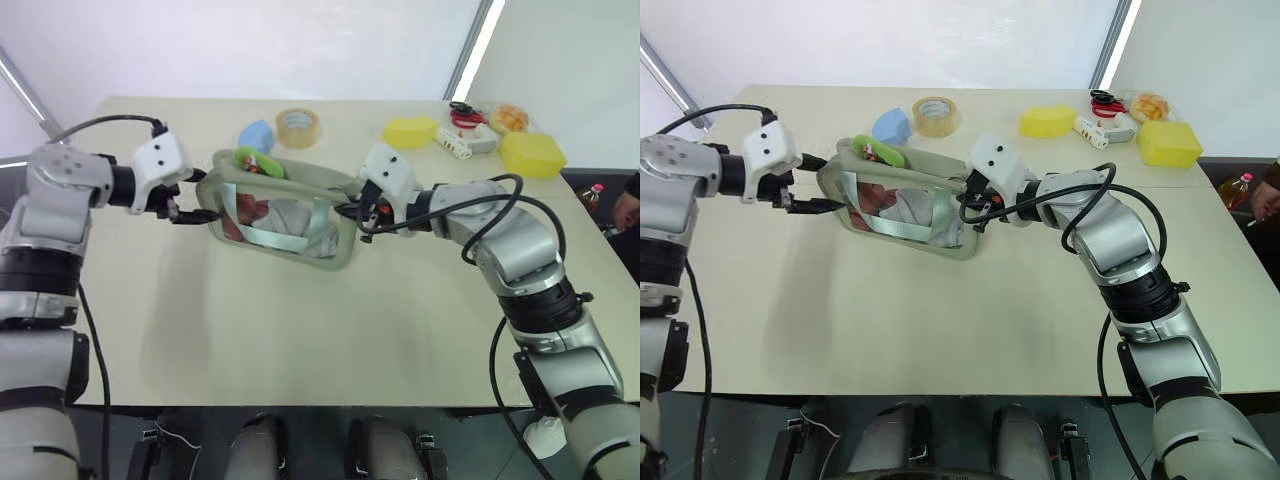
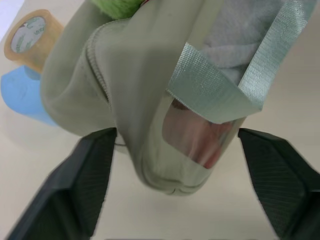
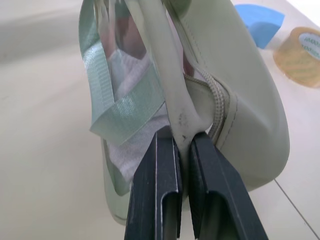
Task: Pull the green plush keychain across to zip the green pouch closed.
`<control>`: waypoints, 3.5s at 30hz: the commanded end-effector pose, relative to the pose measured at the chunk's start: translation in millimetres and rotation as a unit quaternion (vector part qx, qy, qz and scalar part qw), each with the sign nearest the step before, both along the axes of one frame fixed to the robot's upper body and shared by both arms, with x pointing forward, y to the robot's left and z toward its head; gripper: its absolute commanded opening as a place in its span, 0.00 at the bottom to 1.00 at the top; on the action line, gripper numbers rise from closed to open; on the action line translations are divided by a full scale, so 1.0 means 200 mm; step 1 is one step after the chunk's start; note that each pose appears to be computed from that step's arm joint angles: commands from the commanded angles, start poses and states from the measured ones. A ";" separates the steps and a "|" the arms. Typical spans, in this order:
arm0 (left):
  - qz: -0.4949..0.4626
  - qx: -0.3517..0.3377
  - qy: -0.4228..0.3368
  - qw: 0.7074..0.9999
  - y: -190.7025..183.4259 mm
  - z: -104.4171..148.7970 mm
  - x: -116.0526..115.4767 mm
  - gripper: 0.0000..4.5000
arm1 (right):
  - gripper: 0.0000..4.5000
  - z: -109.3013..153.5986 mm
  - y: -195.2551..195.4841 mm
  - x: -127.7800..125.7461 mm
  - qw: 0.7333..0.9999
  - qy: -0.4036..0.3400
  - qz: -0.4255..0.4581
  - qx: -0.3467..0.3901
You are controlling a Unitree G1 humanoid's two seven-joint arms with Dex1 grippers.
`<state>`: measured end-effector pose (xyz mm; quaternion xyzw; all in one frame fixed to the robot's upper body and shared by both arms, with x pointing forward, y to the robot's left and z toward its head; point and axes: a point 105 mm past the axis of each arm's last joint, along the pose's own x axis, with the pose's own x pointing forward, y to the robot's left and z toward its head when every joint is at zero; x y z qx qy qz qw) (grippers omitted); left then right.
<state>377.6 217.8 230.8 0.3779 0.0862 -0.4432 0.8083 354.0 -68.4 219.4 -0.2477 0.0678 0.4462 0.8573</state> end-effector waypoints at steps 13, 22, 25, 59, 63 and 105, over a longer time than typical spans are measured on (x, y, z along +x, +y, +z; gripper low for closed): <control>-0.031 -0.020 0.003 0.999 -0.09 0.07 -0.04 0.00 | 0.08 0.05 -0.09 -0.02 1.000 -0.022 -0.008 -0.013; -0.030 -0.025 0.004 0.999 -0.10 0.05 -0.05 0.00 | 0.46 0.36 -0.09 -0.07 0.994 -0.084 0.055 -0.035; -0.030 -0.026 0.003 0.999 -0.11 0.05 -0.04 0.00 | 0.46 0.45 0.04 -0.06 0.992 -0.104 0.076 0.000; -0.022 -0.025 -0.006 0.999 -0.10 0.05 -0.02 0.00 | 0.01 0.48 -0.14 0.06 0.990 -0.140 -0.017 -0.009; -0.018 -0.025 -0.003 1.000 -0.09 0.04 -0.01 0.00 | 0.01 0.50 -0.36 0.03 0.983 -0.156 -0.085 -0.048; 0.030 -0.119 0.007 0.992 -0.01 0.14 -0.03 0.82 | 0.91 0.09 -0.57 -0.16 0.997 0.006 -0.074 -0.011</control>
